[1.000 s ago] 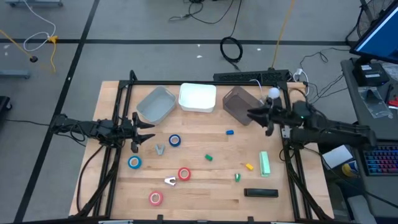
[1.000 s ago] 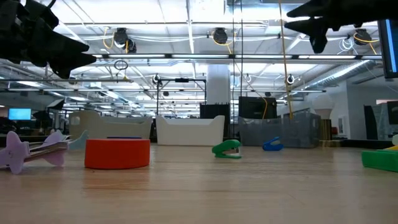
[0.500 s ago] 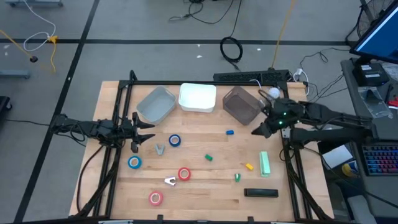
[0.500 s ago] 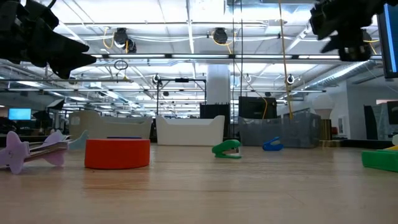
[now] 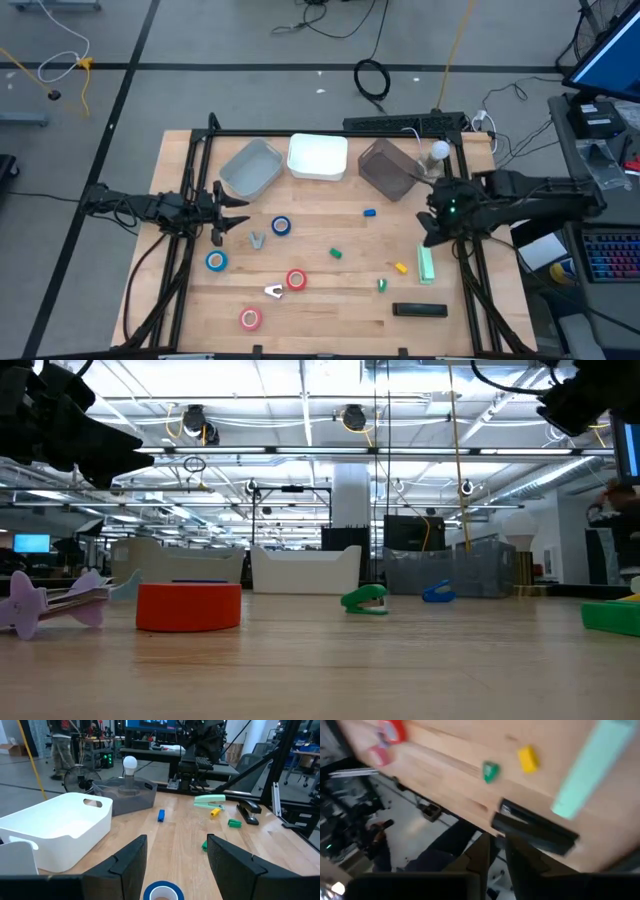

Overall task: Pick and place Stapler, Stapler remover, tape
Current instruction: Put the light green stapler into the gray bin

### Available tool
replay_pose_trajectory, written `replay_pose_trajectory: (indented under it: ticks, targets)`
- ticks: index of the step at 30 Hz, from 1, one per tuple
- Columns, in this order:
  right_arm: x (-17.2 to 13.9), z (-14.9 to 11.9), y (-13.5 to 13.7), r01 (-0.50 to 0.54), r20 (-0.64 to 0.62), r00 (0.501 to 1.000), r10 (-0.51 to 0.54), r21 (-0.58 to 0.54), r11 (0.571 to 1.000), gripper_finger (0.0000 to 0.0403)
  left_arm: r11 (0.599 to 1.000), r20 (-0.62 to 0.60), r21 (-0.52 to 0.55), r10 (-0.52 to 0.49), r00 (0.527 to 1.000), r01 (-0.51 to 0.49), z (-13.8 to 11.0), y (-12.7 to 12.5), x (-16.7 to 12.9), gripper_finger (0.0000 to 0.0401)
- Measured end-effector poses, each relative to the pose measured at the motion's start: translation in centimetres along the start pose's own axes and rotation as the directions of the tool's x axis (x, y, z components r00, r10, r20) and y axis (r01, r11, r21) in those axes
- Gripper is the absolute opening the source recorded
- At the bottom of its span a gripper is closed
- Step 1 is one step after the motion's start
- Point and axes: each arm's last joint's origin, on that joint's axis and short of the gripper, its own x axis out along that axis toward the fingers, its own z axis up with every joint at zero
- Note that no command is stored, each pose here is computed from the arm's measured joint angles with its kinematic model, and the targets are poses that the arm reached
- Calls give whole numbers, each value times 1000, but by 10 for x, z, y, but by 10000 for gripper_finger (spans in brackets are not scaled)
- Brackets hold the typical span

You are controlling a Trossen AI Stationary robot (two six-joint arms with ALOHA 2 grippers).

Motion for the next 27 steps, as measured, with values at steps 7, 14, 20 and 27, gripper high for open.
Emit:
replay_pose_trajectory:
  ticks: [7,14,20,27]
  targets:
    - [6,-11,-6,87,33,995,-91,105,991,11,1000,0,0,0,1000,0,0,0,0,207]
    - [22,-26,0,138,-26,990,-135,156,978,1,1000,0,7,0,1000,0,0,0,0,207]
    - [36,-41,6,279,-11,959,-282,194,941,1,1000,0,9,0,1000,0,0,0,0,207]
    - [28,-52,20,359,264,874,-409,217,908,0,1000,0,9,0,1000,0,0,0,0,207]
